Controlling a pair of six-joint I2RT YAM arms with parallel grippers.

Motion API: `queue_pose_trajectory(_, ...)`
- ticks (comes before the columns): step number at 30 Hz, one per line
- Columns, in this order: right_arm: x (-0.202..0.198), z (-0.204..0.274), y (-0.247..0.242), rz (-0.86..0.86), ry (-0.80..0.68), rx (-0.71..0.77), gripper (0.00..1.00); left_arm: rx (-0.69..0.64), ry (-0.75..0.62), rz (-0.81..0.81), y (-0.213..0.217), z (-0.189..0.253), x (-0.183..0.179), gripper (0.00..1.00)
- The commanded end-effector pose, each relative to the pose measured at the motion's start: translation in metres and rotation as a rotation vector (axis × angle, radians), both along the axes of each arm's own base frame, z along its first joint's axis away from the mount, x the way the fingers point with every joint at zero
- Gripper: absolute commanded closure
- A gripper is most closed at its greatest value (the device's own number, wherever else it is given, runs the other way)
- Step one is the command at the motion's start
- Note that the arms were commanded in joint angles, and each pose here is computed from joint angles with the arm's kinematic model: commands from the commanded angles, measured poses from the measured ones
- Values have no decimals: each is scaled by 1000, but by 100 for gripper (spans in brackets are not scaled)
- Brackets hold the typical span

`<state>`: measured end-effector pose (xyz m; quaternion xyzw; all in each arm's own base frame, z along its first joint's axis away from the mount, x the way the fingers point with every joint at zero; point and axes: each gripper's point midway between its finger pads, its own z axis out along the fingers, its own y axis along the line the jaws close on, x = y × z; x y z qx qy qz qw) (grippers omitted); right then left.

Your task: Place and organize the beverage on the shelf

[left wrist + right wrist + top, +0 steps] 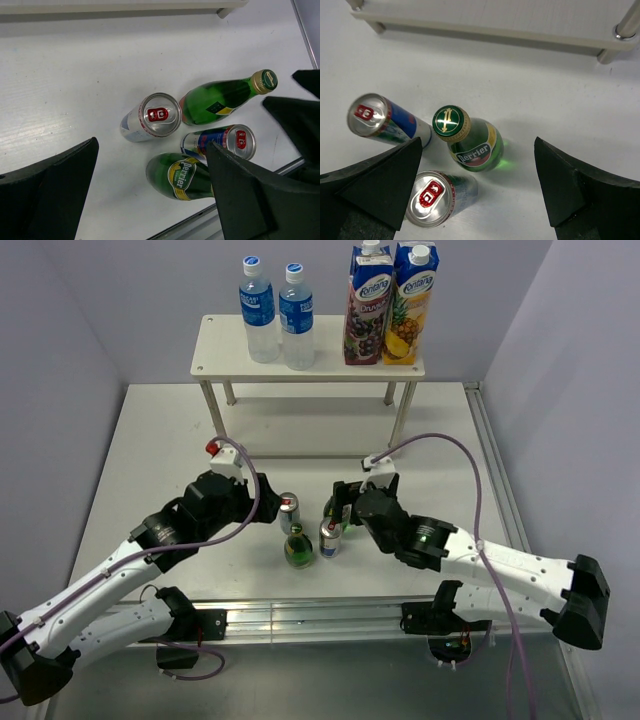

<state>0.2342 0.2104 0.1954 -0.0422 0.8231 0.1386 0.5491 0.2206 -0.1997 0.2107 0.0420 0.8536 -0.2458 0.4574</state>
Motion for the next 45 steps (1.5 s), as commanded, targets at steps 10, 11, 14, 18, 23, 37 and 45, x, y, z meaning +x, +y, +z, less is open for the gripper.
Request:
queue_pose_trajectory(10, 27, -32, 30, -68, 7, -23, 3, 19, -116, -1, -3, 40, 17, 5)
queue_pose_trajectory(11, 29, -33, 30, -77, 8, -25, 5, 29, -120, 4, -1, 42, 17, 4)
queue_pose_trajectory(14, 35, -38, 28, -114, 5, -28, 39, 61, -125, 11, 4, 44, 18, 4)
queue_pose_trajectory(18, 40, -38, 28, -124, 2, -33, 68, 82, -149, 24, 10, 47, 19, 3)
queue_pose_trajectory(23, 44, -40, 29, -133, 8, -64, 95, 108, -159, 31, 14, 46, 21, 2)
queue_pose_trajectory(37, 80, 48, 7, -247, -130, -32, 100, 121, -172, 53, 24, 36, 24, 3)
queue_pose_trajectory(45, 125, 77, -14, -337, -174, 23, 100, 135, -165, 57, 27, 30, 24, 3)
